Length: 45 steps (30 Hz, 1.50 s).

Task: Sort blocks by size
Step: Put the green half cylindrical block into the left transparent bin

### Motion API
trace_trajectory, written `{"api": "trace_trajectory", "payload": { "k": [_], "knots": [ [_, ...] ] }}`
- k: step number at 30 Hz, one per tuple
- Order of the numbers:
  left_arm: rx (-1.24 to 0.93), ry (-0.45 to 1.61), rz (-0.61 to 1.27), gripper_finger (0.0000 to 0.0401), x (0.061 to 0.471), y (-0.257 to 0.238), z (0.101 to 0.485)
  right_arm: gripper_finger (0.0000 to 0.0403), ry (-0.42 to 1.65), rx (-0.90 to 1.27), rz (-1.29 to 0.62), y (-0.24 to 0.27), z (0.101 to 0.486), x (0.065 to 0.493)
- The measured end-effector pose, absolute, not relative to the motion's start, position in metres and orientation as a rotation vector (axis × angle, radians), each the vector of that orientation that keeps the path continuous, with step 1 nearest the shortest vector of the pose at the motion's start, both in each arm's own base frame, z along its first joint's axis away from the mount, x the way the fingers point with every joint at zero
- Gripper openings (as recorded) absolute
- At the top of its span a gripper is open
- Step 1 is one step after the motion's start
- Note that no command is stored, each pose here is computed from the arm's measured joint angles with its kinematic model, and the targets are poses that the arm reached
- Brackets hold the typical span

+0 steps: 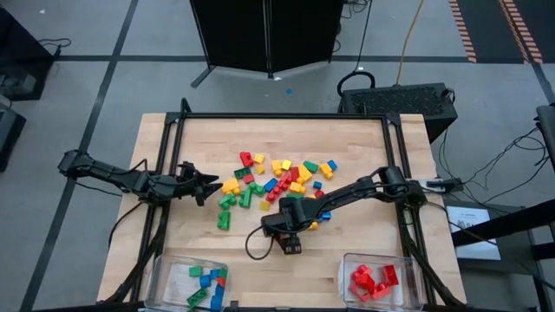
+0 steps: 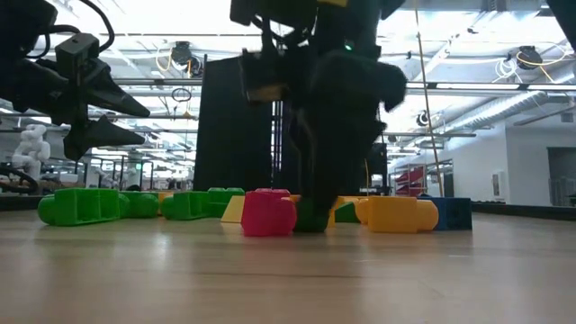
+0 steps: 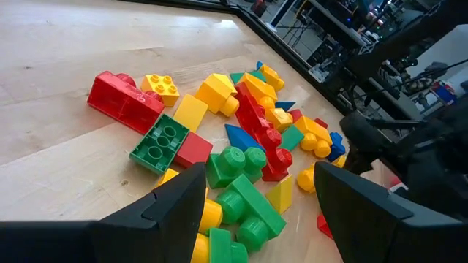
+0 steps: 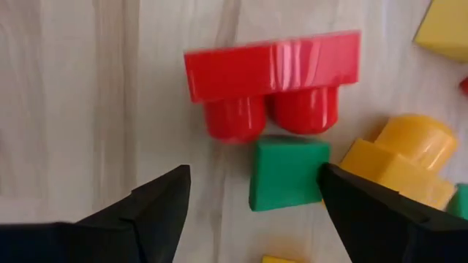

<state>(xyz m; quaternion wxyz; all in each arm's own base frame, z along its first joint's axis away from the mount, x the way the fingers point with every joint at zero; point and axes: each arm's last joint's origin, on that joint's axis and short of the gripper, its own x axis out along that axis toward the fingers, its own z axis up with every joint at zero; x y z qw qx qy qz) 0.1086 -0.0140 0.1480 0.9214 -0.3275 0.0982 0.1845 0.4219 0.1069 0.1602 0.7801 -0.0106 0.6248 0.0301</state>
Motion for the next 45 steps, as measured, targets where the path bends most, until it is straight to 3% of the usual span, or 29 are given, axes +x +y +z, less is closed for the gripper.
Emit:
{"api": "trace_trajectory", "payload": {
  "k": [11, 15, 25, 32, 38, 45],
  "knots": [
    [-0.673, 0.201, 0.380, 0.0255, 0.109, -0.014, 0.148, 0.0292, 1.311, 0.001, 0.033, 0.089, 0.150, 0.426],
    [-0.673, 0.201, 0.380, 0.0255, 0.109, -0.014, 0.148, 0.0265, 1.308, 0.013, 0.023, 0.087, 0.146, 0.429],
    [-0.672, 0.202, 0.380, 0.0255, 0.109, -0.014, 0.148, 0.0154, 1.359, 0.075, 0.024, 0.091, 0.133, 0.428],
    [-0.672, 0.201, 0.380, 0.0255, 0.109, -0.014, 0.148, 0.0154, 1.372, 0.119, -0.015, 0.090, 0.156, 0.418],
    [-0.674, 0.200, 0.379, 0.0255, 0.109, -0.014, 0.148, 0.0154, 1.144, 0.156, -0.059, 0.090, 0.221, 0.428],
    [-0.674, 0.201, 0.380, 0.0255, 0.109, -0.014, 0.148, 0.0154, 0.590, 0.218, 0.095, 0.112, 0.282, 0.473]
  ]
}}
